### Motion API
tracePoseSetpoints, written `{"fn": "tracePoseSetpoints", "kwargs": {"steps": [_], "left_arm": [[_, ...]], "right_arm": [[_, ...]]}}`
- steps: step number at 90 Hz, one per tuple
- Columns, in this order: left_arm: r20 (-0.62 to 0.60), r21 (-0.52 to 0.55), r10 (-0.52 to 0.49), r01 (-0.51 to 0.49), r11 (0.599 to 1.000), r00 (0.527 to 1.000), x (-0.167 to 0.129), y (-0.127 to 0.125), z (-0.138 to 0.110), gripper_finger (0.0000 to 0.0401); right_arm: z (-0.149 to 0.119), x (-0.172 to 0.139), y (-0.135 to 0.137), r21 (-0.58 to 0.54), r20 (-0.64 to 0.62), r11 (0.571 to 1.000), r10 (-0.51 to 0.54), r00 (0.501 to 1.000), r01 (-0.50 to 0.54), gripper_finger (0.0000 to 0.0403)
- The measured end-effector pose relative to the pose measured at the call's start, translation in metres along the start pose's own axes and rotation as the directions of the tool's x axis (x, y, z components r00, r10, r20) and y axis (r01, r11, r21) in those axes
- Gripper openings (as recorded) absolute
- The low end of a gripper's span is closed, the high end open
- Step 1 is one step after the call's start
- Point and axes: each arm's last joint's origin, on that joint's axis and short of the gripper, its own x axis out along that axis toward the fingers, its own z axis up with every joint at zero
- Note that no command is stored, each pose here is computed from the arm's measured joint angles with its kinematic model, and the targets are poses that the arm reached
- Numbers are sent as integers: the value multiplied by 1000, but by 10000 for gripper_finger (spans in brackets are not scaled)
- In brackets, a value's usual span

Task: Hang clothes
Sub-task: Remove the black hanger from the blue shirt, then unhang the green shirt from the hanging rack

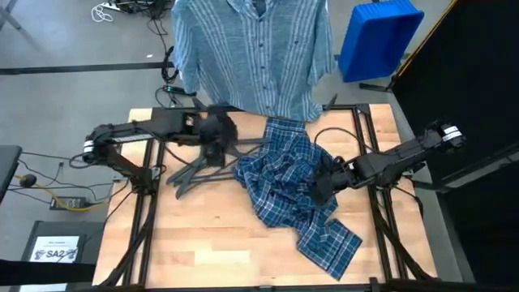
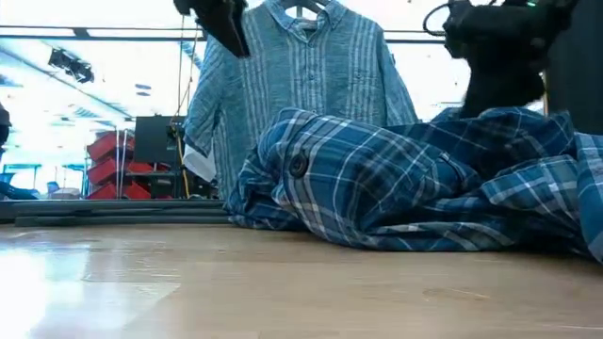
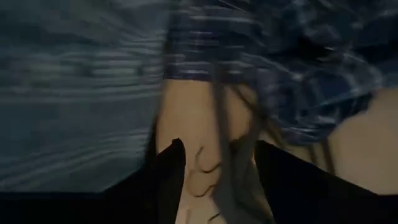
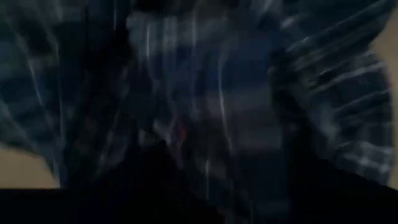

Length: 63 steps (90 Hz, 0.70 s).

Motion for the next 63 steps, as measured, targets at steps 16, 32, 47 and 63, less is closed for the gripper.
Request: {"fn": "tracePoseSetpoints", "kwargs": {"steps": [16, 32, 47, 63], "left_arm": [[185, -176, 132, -99, 979, 974, -44, 39, -23, 175], [307, -284, 281, -194, 939, 909, -58, 57, -36, 175], [328, -321, 377, -273, 907, 866, -47, 65, -38, 175], [284, -313, 369, -279, 908, 885, -23, 62, -37, 175]], "right_arm": [[29, -22, 8, -60, 135, 998, 24, 991, -16, 296], [64, -49, 13, -164, 351, 984, -4, 936, 66, 285], [102, -69, 14, -147, 580, 972, -64, 812, 181, 262], [148, -81, -7, -176, 648, 972, -6, 762, 157, 236]]}}
